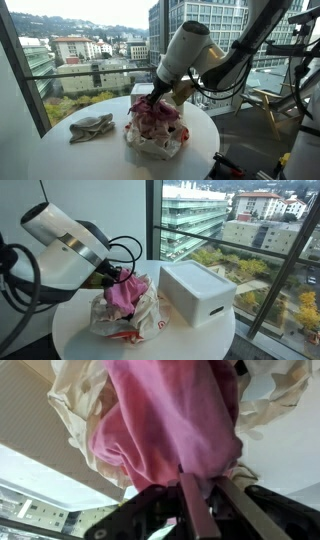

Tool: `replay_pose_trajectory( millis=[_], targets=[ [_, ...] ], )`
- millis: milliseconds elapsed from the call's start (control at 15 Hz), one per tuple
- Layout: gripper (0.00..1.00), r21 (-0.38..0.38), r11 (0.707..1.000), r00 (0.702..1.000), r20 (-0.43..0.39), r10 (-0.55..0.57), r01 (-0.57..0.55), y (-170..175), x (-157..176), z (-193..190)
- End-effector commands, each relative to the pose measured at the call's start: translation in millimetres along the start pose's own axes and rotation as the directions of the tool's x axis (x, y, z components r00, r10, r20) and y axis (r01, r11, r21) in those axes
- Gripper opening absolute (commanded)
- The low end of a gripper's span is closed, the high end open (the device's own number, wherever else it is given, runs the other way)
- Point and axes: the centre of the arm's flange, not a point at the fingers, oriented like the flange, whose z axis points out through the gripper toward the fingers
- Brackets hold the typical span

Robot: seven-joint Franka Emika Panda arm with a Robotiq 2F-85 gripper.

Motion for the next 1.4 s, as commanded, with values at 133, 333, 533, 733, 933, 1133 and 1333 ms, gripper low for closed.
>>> replay_pose_trajectory(
  millis=[133, 333, 533, 733, 933, 1133, 1333],
  targets=[
    [0.14, 0.0, 0.998, 0.998, 0.014, 0.058, -0.058, 32, 9, 34],
    [0.14, 0.028, 0.996, 0.994, 0.08, 0.081, -0.084, 39, -4, 58],
    [0.14, 0.045, 0.994, 0.985, 0.141, 0.096, -0.104, 38, -17, 86],
    [0.14, 0.004, 0.994, 0.981, 0.164, 0.107, -0.109, 41, -22, 123],
    [0.14, -0.011, 0.993, 0.968, 0.22, 0.118, -0.119, 48, -25, 158],
    [0.14, -0.038, 0.99, 0.946, 0.29, 0.142, -0.137, 55, -40, 195],
    [0.14, -0.043, 0.986, 0.932, 0.322, 0.168, -0.162, 59, -45, 209]
  ],
)
